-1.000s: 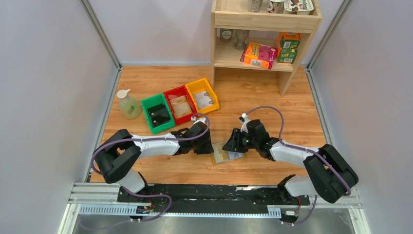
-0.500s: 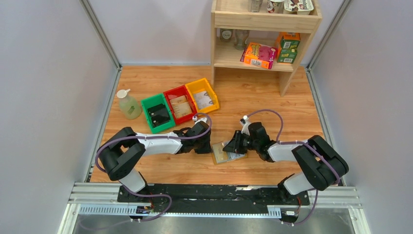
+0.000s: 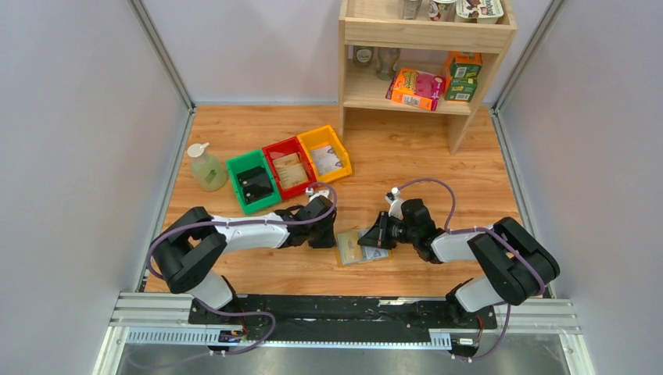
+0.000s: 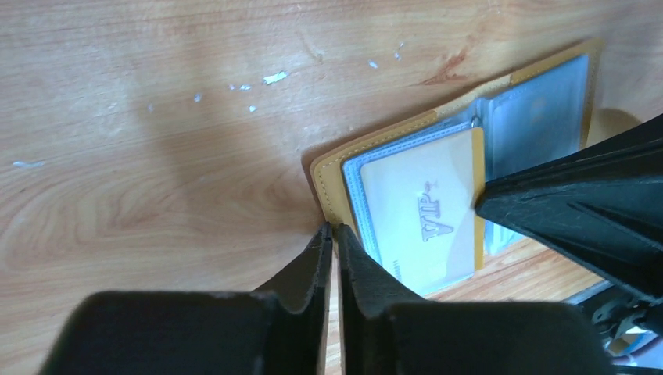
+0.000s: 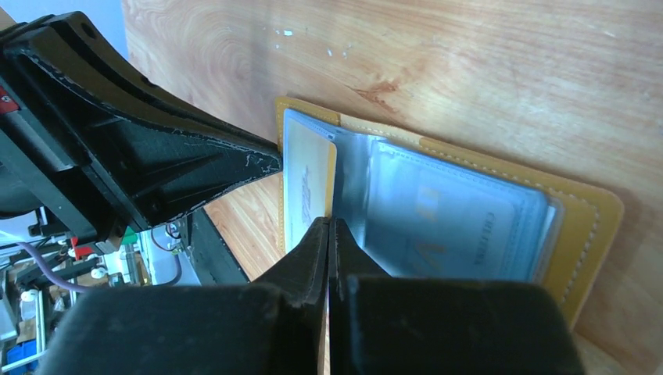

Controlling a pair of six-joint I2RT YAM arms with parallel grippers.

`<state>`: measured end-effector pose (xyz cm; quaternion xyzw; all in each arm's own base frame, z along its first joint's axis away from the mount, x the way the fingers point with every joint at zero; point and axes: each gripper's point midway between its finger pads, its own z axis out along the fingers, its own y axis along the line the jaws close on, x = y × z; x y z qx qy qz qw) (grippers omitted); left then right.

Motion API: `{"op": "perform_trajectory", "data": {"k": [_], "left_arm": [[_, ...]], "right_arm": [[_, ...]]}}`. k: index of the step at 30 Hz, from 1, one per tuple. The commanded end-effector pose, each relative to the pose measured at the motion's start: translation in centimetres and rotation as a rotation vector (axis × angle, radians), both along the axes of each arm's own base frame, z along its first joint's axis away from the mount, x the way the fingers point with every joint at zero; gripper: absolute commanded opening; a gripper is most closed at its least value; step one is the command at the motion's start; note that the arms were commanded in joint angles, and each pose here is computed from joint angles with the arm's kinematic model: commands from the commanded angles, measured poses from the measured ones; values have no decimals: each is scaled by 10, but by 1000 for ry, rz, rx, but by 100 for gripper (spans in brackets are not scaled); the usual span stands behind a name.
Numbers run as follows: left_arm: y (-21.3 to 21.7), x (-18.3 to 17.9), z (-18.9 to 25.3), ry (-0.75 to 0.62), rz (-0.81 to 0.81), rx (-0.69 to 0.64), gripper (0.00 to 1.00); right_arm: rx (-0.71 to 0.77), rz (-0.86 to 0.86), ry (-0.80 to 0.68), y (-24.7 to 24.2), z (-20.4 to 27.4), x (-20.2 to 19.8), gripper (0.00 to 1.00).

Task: Take the credit cards out of the card holder
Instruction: Remove the credit card from the card holder.

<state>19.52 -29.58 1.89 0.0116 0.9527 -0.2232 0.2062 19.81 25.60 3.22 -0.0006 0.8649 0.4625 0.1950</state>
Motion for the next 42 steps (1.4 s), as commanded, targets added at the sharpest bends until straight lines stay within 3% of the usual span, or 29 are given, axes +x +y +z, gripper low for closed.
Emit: {"op": "perform_trajectory", "data": {"k": [1, 7, 11, 18, 23, 29, 36, 39, 42], "left_arm": [[7, 0, 22, -49, -7, -4, 19], [-8, 3, 60, -91, -35, -104, 39], [-19, 4, 64, -84, -46, -145, 40], [-24, -8, 25, 25, -68, -116, 15], [-15, -15, 7, 61, -52, -87, 5], [-8, -21, -9, 95, -46, -52, 0], [-3, -31, -22, 134, -25, -66, 0], [-3, -33, -26, 144, -21, -73, 0], [-3, -33, -26, 144, -23, -77, 0]], "right_arm": [[81, 34, -61, 11, 20, 2, 0], [85, 33, -52, 12, 18, 2, 0], [87, 33, -45, 13, 15, 2, 0], [89, 30, -38, 13, 12, 2, 0], [93, 29, -35, 13, 12, 3, 0], [94, 34, -24, 14, 11, 2, 0], [71, 49, 18, 15, 0, 1, 23], [67, 58, 38, 16, -5, -1, 22], [73, 62, 43, 18, -7, -1, 14]]}}
